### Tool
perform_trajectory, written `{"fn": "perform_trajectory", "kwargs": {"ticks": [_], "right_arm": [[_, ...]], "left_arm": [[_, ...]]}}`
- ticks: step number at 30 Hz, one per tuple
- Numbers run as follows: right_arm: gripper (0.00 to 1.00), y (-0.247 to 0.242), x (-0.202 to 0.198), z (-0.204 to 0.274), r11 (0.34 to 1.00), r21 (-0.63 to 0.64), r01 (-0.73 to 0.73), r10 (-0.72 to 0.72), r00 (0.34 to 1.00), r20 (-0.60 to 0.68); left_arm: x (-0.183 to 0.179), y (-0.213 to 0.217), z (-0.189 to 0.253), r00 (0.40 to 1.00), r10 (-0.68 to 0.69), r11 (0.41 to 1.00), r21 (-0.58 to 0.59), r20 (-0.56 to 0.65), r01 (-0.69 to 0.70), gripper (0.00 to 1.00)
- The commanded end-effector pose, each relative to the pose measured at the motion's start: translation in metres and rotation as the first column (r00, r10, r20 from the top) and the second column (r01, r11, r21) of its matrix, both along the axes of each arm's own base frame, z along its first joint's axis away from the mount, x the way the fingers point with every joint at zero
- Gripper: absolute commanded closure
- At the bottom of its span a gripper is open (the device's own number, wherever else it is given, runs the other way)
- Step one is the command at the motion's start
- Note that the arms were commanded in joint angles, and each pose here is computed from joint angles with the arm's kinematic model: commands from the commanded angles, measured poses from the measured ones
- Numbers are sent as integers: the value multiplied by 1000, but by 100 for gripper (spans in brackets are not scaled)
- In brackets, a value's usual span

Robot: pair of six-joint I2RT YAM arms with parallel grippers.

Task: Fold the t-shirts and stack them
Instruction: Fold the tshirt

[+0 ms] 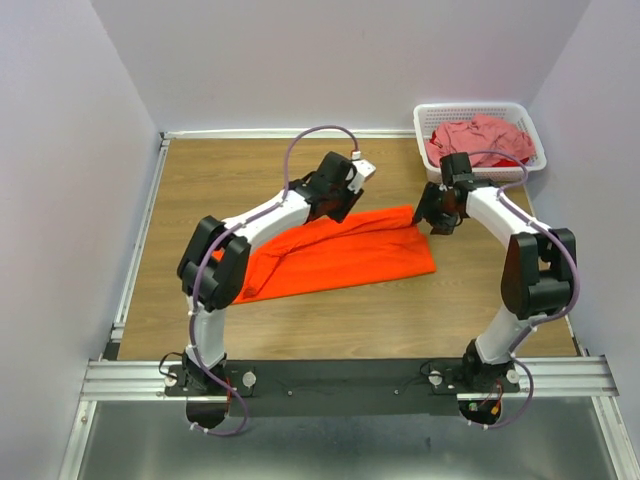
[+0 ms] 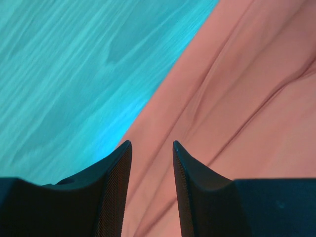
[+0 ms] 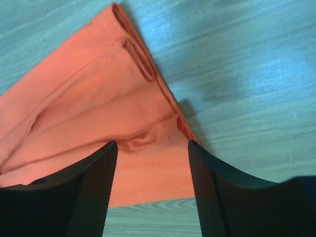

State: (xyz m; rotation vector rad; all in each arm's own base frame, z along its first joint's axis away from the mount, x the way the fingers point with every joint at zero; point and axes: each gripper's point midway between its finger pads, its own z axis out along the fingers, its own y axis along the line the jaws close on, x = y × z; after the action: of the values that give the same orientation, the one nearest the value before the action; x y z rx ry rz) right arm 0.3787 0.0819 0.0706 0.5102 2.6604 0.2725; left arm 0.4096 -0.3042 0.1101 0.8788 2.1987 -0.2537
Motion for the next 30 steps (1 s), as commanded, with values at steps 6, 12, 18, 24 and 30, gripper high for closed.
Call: {"fn": "perform_trajectory", "kwargs": {"ticks": [6, 12, 18, 24, 30], "right_arm": [[32, -15, -2, 20, 997, 46, 69, -72, 994, 83], [32, -18, -8, 21, 997, 41, 64, -67, 994, 88], [32, -19, -9, 21, 997, 39, 59, -62, 994, 87], [32, -17, -9, 20, 998, 47, 48, -52, 995, 85], [32, -16, -10, 20, 998, 50, 38, -42, 995, 85]], "left_arm": [[3, -84, -17, 959, -285, 948, -149, -6, 281, 55], [-1, -96, -42, 944, -325, 936, -165, -55, 313, 57], [-5, -96, -56, 938, -335, 934, -165, -89, 318, 63], [-4, -92, -67, 943, -316, 943, -143, -105, 300, 67], [6, -90, -64, 955, -285, 954, -118, -79, 275, 67]]}}
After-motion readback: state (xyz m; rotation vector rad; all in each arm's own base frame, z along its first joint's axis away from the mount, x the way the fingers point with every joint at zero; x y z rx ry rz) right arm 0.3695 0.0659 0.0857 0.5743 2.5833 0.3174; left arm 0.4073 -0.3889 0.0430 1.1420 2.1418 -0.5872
